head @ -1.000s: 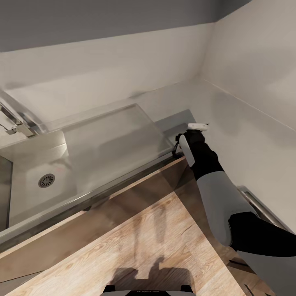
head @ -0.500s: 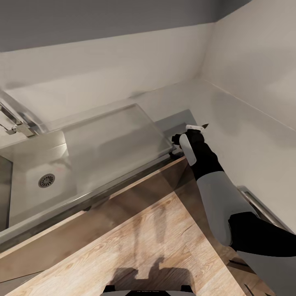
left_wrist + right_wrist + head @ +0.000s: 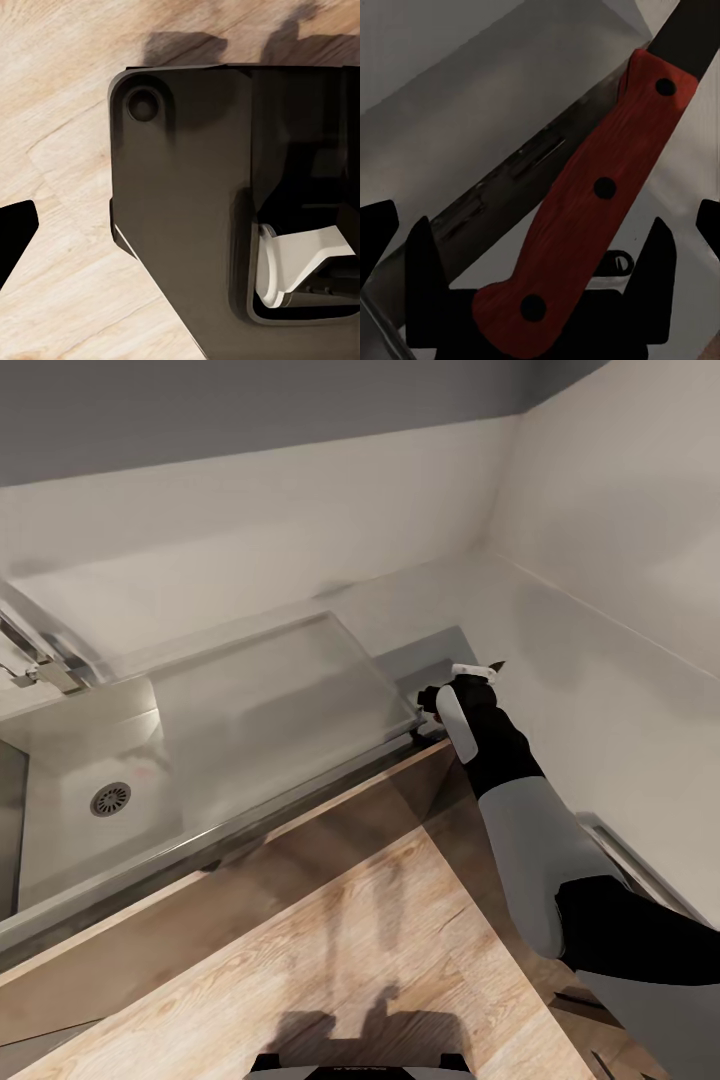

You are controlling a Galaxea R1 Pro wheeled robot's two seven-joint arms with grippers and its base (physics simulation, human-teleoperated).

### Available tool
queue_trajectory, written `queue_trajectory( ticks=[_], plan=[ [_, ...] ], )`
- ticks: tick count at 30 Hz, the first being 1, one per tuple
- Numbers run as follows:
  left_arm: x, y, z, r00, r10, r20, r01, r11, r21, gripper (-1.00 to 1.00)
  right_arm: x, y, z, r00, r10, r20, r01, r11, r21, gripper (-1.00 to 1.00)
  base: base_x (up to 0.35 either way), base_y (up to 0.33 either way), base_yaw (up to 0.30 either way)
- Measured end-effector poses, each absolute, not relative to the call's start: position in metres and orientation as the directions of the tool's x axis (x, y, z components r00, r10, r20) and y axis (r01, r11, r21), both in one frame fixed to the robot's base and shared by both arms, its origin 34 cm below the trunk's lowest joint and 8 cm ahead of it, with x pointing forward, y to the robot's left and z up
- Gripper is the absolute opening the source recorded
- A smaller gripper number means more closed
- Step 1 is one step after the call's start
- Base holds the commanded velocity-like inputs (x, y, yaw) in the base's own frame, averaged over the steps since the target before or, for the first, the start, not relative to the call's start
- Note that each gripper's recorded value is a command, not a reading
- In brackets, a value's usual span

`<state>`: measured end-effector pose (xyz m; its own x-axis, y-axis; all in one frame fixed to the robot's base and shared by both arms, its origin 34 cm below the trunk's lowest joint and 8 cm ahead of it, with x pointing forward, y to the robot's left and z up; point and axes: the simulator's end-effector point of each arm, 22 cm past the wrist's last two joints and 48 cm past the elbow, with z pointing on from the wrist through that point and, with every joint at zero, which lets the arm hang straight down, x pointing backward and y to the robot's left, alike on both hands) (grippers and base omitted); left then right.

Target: In the kitchen, take the Vidalia onion out of the sink, dice it on the chopping board with the paring knife, put the diced onion into the bowl on the countertop, then place both the paring knife and the chopping board into the sink.

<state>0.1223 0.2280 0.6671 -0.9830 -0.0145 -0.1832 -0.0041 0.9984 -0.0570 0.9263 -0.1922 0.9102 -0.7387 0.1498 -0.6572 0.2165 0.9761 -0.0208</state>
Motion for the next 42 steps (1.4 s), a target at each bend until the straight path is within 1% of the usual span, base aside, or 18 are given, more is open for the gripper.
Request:
queue_trajectory(
  ticks=[17, 42],
  plan=[
    [0.1206, 0.2281, 0.6670, -0.984, -0.014, -0.180, -0.004, 0.998, -0.057, 1.00, 0.9261, -0.1925, 0.9101, -0.739, 0.149, -0.657, 0.217, 0.976, -0.023, 1.00, 0.022, -0.035, 0.000],
    [0.1135, 0.2278, 0.6670, -0.987, -0.015, -0.161, -0.006, 0.998, -0.057, 1.00, 0.9266, -0.1924, 0.9012, -0.741, 0.153, -0.653, 0.219, 0.975, -0.020, 1.00, 0.001, -0.002, 0.000]
  ],
)
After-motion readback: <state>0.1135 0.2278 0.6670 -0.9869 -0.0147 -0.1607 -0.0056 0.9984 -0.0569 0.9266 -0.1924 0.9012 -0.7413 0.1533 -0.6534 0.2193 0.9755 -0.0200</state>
